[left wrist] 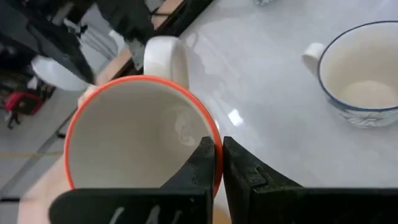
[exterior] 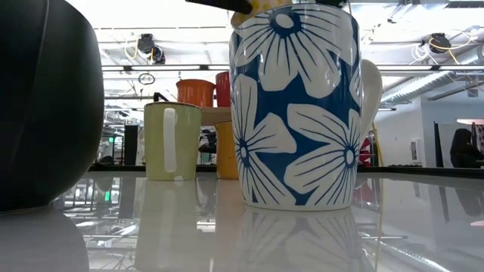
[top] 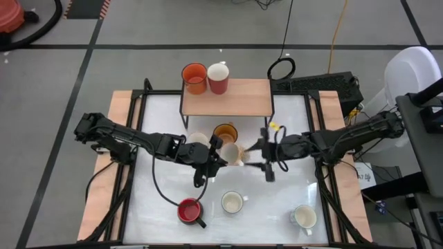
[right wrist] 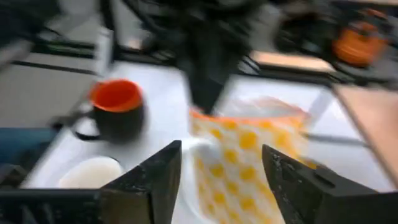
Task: Place coffee mugs
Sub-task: Put the yellow patterned mug on the shelf
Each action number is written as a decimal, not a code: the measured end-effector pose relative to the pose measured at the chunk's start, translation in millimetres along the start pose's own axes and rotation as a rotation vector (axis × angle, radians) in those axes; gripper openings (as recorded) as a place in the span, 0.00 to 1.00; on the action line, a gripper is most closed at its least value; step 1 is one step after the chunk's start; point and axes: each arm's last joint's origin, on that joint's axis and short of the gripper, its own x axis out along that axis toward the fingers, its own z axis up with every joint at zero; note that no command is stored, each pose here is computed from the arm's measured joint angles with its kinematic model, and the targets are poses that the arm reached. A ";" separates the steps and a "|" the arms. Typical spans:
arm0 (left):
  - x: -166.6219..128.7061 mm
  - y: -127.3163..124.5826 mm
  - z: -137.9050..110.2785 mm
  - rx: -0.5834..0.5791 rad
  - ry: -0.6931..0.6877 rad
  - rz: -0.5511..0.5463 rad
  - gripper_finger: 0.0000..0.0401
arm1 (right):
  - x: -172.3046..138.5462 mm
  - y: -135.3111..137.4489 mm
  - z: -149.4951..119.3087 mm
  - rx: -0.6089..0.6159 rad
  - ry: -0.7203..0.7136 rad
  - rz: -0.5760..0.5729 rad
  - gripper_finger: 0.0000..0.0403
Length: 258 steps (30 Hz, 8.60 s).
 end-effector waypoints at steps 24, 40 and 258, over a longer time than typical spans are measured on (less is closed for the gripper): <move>-0.4 37.8 -8.6 -0.606 -0.039 0.328 0.03 | -21.2 1.6 -11.1 -0.125 0.072 -0.724 0.53; -1.8 77.5 -14.0 -0.763 -0.202 0.579 0.03 | -14.1 4.4 -5.0 -0.199 0.051 -0.752 0.53; -103.8 -20.7 -162.4 -0.689 0.065 0.588 0.29 | 11.6 -233.5 -79.2 0.037 -0.093 -0.880 0.00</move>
